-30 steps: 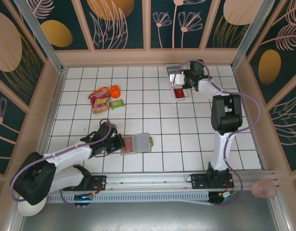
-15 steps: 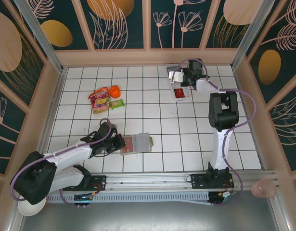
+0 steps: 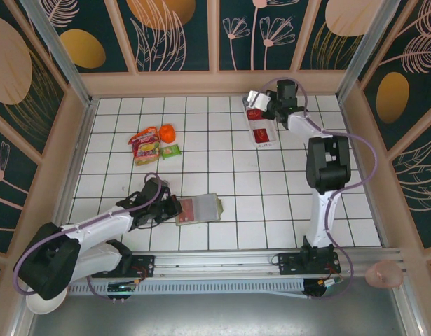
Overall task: Put the credit cards into the card holder
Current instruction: Pick up the credit card from the storage box, then place the credit card in the storage box.
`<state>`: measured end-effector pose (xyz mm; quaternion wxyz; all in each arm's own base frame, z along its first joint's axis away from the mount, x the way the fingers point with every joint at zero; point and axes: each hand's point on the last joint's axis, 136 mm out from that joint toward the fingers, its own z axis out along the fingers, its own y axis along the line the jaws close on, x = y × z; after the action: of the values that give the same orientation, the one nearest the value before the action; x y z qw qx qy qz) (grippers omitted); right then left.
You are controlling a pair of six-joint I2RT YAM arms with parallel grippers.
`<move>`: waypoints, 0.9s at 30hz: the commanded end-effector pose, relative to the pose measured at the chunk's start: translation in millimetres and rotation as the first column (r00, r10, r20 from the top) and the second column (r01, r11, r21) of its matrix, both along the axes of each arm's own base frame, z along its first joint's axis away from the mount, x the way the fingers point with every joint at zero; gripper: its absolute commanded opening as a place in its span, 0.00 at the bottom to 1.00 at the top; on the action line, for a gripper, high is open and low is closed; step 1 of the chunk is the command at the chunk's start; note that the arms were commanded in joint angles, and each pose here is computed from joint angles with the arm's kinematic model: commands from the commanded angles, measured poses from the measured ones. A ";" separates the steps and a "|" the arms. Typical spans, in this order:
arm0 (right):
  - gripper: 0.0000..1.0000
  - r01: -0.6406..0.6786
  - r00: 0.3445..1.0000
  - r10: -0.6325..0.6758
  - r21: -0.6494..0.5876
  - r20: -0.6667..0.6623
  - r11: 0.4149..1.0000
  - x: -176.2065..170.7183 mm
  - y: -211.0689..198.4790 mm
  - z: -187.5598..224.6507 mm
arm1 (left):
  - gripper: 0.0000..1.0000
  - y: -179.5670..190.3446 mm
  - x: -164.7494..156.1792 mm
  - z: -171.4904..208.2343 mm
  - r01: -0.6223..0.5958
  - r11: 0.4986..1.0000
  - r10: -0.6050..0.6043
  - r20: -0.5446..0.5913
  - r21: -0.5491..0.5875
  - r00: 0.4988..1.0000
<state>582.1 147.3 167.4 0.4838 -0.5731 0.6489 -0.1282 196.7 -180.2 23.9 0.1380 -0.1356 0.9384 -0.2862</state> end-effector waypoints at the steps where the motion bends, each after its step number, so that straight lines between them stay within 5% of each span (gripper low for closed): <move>1: 0.00 0.011 0.997 -0.031 0.284 0.064 0.959 -27.9 12.2 104.9 | 0.00 4.3 -6.2 -4.2 -0.011 1.000 0.011 -0.018 0.008 1.000; 7: 0.00 0.106 0.988 -0.020 0.569 -0.155 0.815 -80.2 20.6 138.0 | 0.00 1.8 -6.0 -0.5 -0.006 1.000 0.006 0.000 -0.016 1.000; 13: 0.00 0.281 0.925 0.014 0.709 -0.379 0.647 -104.4 1.8 135.9 | 0.00 2.0 -8.1 -1.2 0.000 1.000 0.000 -0.005 -0.018 1.000; 17: 0.00 0.487 0.829 0.002 0.722 -0.560 0.492 -105.6 -10.9 124.3 | 0.00 2.0 -7.7 0.0 0.001 1.000 -0.001 0.003 -0.018 1.000; 20: 0.00 0.675 0.690 0.033 0.659 -0.723 0.333 -110.9 -14.6 109.5 | 0.00 0.6 -6.9 0.1 0.003 1.000 -0.003 0.007 -0.026 1.000; 24: 0.00 0.776 0.574 0.122 0.586 -0.810 0.234 -126.7 -7.3 95.1 | 0.00 -1.8 -7.4 -0.7 0.011 0.999 -0.011 0.000 -0.034 1.000; 27: 0.00 0.771 0.611 0.002 0.596 -0.792 0.224 -123.0 -22.1 88.7 | 0.00 -3.0 -7.9 0.3 0.017 0.999 -0.017 -0.001 -0.039 1.000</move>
<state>466.2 132.3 256.6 0.4097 -0.0496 0.8445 0.3412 192.5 -179.4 25.1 0.1407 -0.1327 0.9356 -0.2953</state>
